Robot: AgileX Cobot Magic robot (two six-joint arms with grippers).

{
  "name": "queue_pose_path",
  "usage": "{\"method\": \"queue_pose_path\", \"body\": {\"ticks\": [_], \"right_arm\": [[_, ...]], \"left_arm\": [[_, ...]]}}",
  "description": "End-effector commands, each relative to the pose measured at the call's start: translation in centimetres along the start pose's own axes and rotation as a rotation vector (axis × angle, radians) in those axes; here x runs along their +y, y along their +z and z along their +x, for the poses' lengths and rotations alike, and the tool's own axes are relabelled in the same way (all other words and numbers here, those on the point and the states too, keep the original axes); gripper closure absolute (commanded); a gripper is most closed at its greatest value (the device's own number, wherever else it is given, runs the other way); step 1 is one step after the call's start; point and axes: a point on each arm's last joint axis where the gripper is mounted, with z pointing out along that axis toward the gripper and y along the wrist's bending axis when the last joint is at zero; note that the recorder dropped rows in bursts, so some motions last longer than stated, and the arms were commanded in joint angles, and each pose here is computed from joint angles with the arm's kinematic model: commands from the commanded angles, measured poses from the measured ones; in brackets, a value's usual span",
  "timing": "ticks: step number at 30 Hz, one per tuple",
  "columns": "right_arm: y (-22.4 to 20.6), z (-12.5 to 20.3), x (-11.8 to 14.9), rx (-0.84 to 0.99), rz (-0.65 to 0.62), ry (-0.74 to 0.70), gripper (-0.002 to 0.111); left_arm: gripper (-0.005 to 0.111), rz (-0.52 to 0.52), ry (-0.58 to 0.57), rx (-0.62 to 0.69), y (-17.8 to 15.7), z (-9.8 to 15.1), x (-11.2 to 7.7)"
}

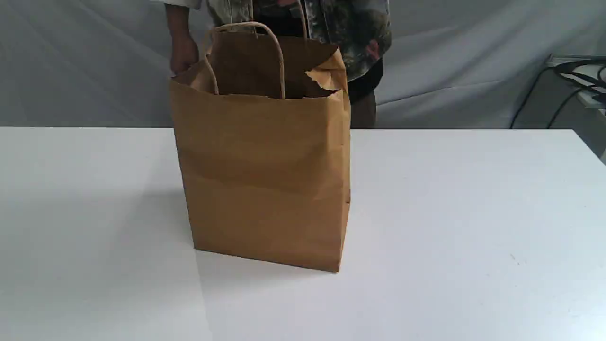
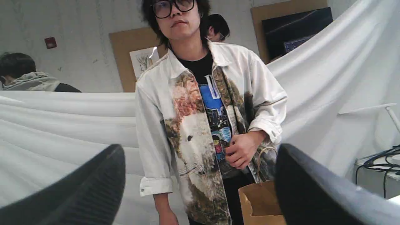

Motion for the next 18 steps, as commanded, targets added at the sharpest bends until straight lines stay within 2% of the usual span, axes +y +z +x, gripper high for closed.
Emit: {"method": "queue_pose_path", "body": {"ticks": [1,6,10,14,18], "right_arm": [[0.4,0.8,0.3,0.007,-0.031,0.051,0.069],[0.4,0.8,0.3,0.007,-0.027,0.042,0.069],[0.6,1.0,0.1,0.013,-0.011,-0.030,0.069],[1.5,2.4,0.2,0.008,0.000,-0.068,0.069],[3.0,5.2,0.5,-0.007,-0.016,-0.065,0.069]], "left_arm": [[0.038,-0.002,-0.011,0.006,0.1,0.1,0.0],[0.038,-0.002,-0.011,0.006,0.1,0.1,0.0],[0.038,-0.003,-0.011,0.004,0.1,0.1,0.0],[0.038,-0.003,-0.011,0.004,0.1,0.1,0.0],[0.038,-0.003,-0.011,0.004,0.1,0.1,0.0]]}}
